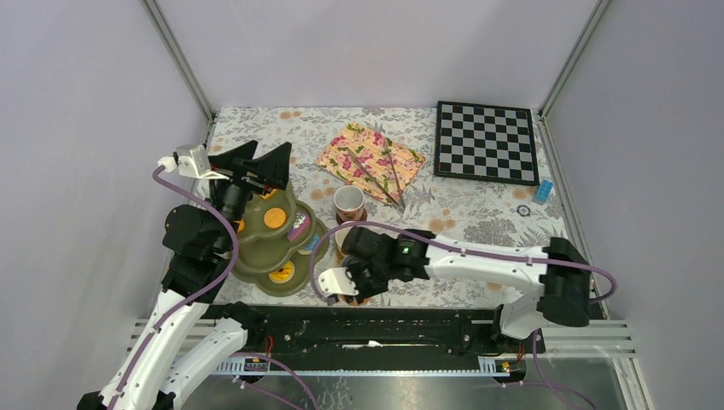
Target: Serve the afternoon tea
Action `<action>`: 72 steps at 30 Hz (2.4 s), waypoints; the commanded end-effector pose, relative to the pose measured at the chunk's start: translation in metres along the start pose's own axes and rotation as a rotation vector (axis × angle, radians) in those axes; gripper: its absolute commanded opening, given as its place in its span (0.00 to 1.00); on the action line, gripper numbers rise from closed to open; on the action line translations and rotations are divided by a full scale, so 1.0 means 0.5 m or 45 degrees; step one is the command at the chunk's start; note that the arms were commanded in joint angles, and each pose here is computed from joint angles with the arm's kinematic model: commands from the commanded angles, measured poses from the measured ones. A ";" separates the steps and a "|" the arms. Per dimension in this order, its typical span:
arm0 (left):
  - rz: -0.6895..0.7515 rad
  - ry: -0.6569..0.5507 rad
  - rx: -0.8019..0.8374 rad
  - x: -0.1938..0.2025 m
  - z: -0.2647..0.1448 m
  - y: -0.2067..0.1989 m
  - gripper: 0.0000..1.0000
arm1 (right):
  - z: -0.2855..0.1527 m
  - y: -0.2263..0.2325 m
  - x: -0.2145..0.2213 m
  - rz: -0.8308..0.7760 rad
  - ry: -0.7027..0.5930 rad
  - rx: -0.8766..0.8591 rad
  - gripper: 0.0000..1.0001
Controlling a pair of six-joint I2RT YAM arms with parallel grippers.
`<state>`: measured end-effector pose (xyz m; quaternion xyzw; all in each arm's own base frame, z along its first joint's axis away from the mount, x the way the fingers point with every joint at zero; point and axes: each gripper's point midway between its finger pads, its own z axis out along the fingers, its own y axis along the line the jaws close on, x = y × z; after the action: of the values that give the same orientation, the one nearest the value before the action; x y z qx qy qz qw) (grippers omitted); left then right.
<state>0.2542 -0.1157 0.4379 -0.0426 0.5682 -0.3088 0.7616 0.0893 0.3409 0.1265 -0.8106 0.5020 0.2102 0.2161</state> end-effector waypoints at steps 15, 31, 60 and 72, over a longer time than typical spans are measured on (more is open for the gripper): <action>0.012 -0.087 0.037 -0.045 -0.007 -0.015 0.99 | 0.069 -0.020 -0.026 -0.121 0.179 0.033 0.00; 0.013 -0.081 0.043 -0.041 -0.006 -0.016 0.99 | 0.098 -0.007 -0.011 -0.104 0.166 0.013 0.00; 0.013 -0.077 0.044 -0.039 -0.005 -0.016 0.99 | 0.130 0.004 0.042 -0.083 0.246 0.007 0.00; 0.013 -0.077 0.047 -0.039 -0.005 -0.017 0.99 | 0.115 -0.010 0.027 -0.101 0.214 0.065 0.00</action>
<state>0.2504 -0.1141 0.4415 -0.0410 0.5624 -0.3112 0.7650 0.0877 0.3608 0.0616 -0.8414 0.4949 0.1285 0.1751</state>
